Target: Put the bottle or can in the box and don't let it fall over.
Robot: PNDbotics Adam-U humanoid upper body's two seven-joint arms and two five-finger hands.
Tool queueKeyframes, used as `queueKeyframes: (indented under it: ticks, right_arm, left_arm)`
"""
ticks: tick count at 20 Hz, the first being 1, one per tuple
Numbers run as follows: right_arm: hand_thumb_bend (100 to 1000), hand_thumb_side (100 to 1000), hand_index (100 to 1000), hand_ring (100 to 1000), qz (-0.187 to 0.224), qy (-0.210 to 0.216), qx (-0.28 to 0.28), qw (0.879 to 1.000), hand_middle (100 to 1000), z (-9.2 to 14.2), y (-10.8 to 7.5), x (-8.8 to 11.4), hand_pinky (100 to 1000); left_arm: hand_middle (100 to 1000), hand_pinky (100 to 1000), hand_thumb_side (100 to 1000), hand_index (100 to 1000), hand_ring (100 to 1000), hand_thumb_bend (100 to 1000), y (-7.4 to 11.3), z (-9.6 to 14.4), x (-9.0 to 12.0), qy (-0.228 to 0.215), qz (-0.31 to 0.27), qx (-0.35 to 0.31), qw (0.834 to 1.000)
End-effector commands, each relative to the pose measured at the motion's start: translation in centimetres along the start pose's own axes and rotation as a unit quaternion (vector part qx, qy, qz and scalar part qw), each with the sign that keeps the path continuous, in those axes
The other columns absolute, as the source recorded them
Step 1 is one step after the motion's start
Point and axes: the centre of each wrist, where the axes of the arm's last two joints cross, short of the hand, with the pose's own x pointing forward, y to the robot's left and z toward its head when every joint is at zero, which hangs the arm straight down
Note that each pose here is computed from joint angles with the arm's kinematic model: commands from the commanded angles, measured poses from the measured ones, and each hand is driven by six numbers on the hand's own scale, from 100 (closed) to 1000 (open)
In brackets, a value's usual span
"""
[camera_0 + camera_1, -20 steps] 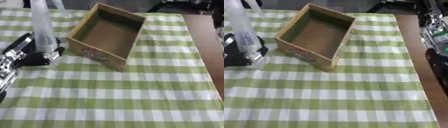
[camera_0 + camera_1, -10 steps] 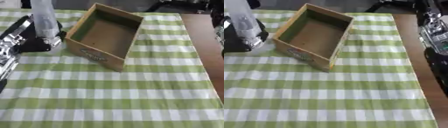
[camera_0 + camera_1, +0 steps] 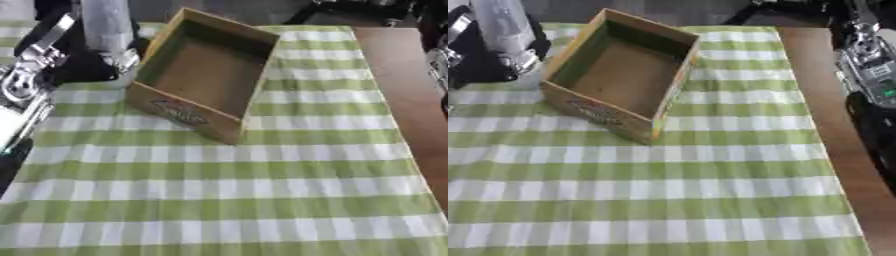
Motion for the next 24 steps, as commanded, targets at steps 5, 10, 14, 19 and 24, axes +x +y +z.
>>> queueKeyframes:
  ticks: [5, 10, 14, 19, 24]
  right_arm:
    - [100, 809, 871, 804, 0.004, -0.027, 0.005, 1.0, 843, -0.9, -0.2, 2.0, 898]
    - [100, 810, 871, 804, -0.001, -0.04, 0.02, 0.999, 843, -1.4, 0.8, 2.9, 898]
    - [100, 811, 871, 804, -0.005, -0.048, 0.027, 0.998, 843, -1.6, 1.3, 3.5, 898]
    - [100, 813, 871, 804, -0.007, -0.051, 0.029, 0.998, 843, -1.7, 1.5, 3.7, 897]
    - [100, 815, 871, 804, -0.008, -0.051, 0.032, 0.998, 843, -1.7, 1.8, 3.8, 897]
  left_arm:
    - [402, 830, 143, 395, 667, 100, -0.3, -2.2, 1.6, -0.023, 0.004, 0.011, 1.0]
    - [405, 833, 149, 397, 665, 100, -1.7, -3.9, 1.4, -0.027, 0.011, 0.016, 0.999]
    - [416, 834, 152, 401, 666, 100, -2.2, -4.7, 1.1, -0.025, 0.015, 0.031, 0.999]
    - [435, 836, 159, 421, 670, 100, -2.4, -5.2, 0.4, -0.02, 0.018, 0.058, 0.998]
    - [544, 851, 243, 509, 713, 207, -2.2, -5.4, -0.1, -0.017, 0.02, 0.09, 0.996]
